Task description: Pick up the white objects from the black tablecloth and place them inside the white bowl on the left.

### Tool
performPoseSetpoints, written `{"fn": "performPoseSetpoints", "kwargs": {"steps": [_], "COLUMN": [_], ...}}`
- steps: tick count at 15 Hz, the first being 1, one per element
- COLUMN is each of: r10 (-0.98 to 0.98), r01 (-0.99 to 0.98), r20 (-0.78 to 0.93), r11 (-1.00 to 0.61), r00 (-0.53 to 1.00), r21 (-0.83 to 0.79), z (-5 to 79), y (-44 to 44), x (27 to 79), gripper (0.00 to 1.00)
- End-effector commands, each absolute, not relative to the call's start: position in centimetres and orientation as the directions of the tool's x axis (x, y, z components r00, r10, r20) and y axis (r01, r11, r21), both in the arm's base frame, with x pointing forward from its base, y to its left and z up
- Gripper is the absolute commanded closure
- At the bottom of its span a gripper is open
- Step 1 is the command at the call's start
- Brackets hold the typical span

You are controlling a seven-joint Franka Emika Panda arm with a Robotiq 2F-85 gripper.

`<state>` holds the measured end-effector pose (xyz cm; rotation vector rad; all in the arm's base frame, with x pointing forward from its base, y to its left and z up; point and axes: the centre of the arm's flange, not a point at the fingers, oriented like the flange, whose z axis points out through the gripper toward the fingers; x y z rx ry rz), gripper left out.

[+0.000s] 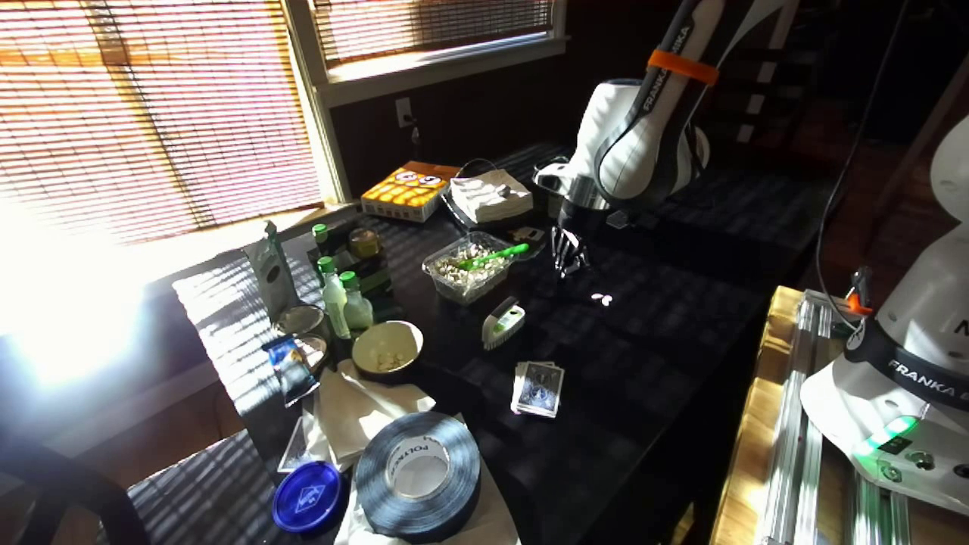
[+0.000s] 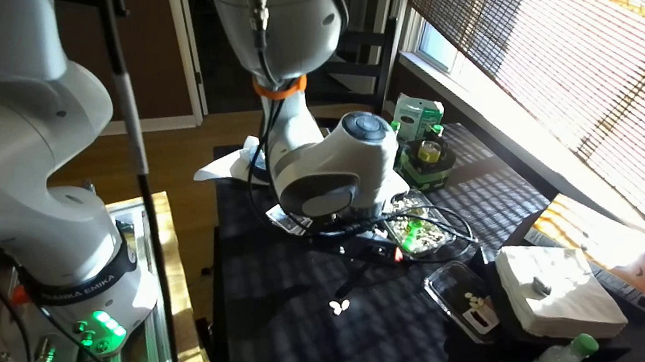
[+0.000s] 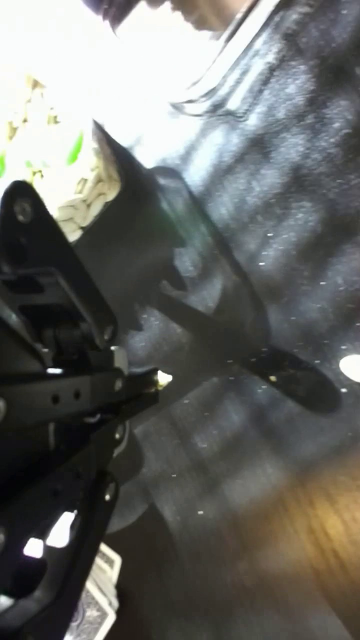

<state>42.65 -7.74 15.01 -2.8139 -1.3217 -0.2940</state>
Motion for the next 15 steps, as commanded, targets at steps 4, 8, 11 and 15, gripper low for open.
{"fn": "performPoseSetpoints", "kwargs": {"steps": [4, 8, 11, 15], "r10": [0.807, 0.827, 0.840, 0.886], "r01": [0.824, 0.850, 0.857, 0.899], "r20": [0.264, 0.287, 0.305, 0.355], "r11": [-0.563, -0.522, -0.501, -0.386], "r00": [0.529, 0.484, 0.449, 0.299], "r21": [0.069, 0.070, 0.116, 0.206], "z": [17.6, 18.3, 19.2, 21.8], "y": [-1.5, 1.0, 3.0, 10.4], "x": [44.0, 44.1, 45.9, 49.9], "gripper": [0.97, 0.97, 0.99, 0.99]}}
